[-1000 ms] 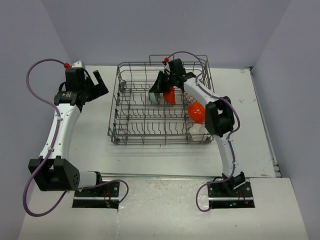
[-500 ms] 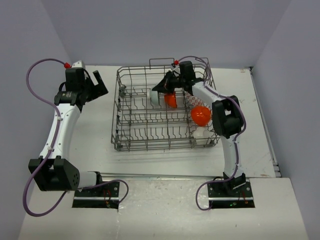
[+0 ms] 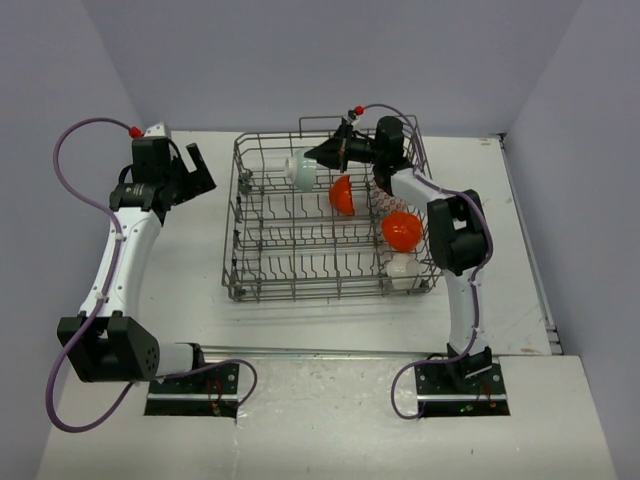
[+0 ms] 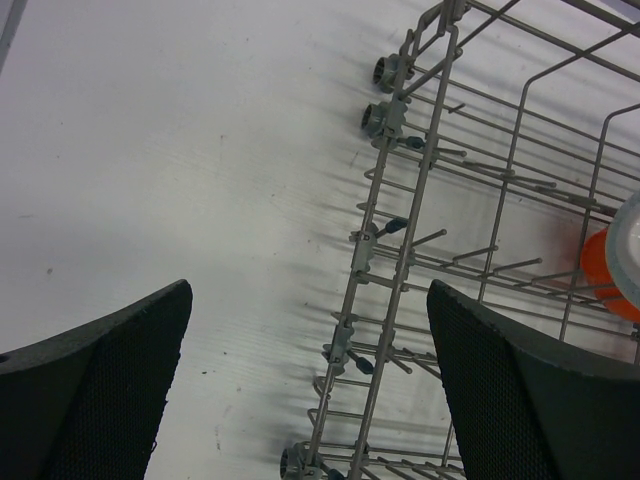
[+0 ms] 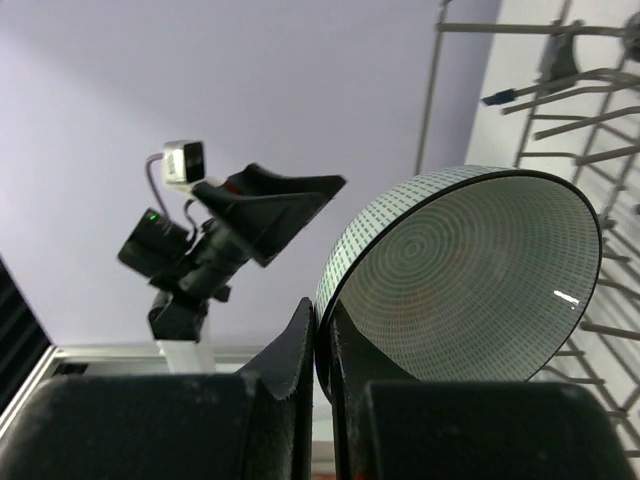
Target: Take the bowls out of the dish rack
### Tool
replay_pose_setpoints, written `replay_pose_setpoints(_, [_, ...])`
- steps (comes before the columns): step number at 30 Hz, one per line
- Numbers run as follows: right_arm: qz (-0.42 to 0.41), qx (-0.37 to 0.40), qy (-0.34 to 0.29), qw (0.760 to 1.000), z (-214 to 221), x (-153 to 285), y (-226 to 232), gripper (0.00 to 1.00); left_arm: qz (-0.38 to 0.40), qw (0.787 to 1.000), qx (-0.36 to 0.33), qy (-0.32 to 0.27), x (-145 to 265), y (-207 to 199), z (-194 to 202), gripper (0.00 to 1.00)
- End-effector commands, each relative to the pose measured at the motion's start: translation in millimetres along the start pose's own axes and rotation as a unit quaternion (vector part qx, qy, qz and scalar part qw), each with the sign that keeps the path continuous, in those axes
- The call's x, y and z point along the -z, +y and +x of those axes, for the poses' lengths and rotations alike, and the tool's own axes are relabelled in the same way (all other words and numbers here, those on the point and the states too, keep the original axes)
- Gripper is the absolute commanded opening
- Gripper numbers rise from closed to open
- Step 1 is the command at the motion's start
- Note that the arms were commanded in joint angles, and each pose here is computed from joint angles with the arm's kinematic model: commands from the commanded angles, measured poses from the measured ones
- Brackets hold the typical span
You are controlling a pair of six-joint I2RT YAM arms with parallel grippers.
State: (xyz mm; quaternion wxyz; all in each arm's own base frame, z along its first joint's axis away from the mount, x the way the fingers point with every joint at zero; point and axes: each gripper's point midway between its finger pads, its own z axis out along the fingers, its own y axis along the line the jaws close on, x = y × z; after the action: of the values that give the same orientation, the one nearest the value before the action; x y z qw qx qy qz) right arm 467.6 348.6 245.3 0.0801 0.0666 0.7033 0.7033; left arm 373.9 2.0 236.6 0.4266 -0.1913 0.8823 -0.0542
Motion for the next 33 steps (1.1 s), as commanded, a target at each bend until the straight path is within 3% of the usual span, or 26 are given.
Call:
replay_pose_setpoints(1, [-0.059,0.034,0.033,0.997,13.2,11.7,60.9,0.0,0.01,1.0,-0.01,-0.019,-0.2,-5.9,-9.7,1.0])
replay_pose_setpoints(6, [-0.044,0.066,0.054,0.995,28.2,14.8,79.7,0.0,0.016,1.0,-0.006,-0.021,-1.2,-9.2,-12.5,1.0])
replay_pose_setpoints(8, [-0.037,0.144,0.05,0.988,33.6,18.8,103.9,0.0,0.019,1.0,-0.003,-0.024,-1.3,-10.5,-14.7,1.0])
replay_pose_setpoints(9, [-0.003,0.112,0.052,0.992,35.4,19.5,98.6,0.0,0.02,1.0,-0.004,-0.023,-1.8,-11.3,-14.5,1.0])
replay_pose_setpoints(11, [0.002,0.188,0.043,0.981,37.5,22.5,128.6,0.0,0.025,0.999,0.0,-0.026,-1.5,-13.4,-17.1,1.0])
replay_pose_setpoints(12, [0.031,0.162,0.042,0.985,42.5,26.9,128.4,0.0,0.028,0.999,0.001,-0.026,-1.4,-14.7,-17.7,1.0])
replay_pose_setpoints(14, [0.04,0.228,0.014,0.973,41.3,33.1,158.8,0.0,0.038,0.999,0.003,-0.03,1.4,-19.7,-22.1,1.0])
replay_pose_setpoints(16, [0.068,0.234,-0.006,0.97,45.8,44.9,176.0,0.0,0.04,0.999,0.003,-0.034,3.0,-21.3,-26.4,1.0])
replay_pose_setpoints(22, [0.184,0.288,-0.122,0.932,36.0,98.5,183.7,0.0,0.079,0.996,0.008,-0.035,8.0,-39.1,-35.8,1.0])
replay_pose_setpoints(25, [0.273,0.309,-0.198,0.889,24.3,142.7,179.7,0.0,0.099,0.995,0.005,-0.032,6.7,-47.5,-38.5,1.0])
replay_pose_setpoints(28, [0.382,0.313,-0.299,0.816,8.0,204.5,168.5,0.0,0.111,0.994,0.002,-0.022,-0.2,-54.8,-38.5,1.0])
replay_pose_setpoints(30, [0.451,0.274,-0.348,0.775,-3.3,246.9,144.4,0.0,0.111,0.994,0.001,-0.017,-7.9,-56.2,-37.7,1.0])
replay_pose_setpoints(33, [0.532,0.248,-0.388,0.71,-4.4,298.5,123.1,0.0,0.116,0.993,-0.002,-0.011,-16.5,-59.1,-37.0,1.0])
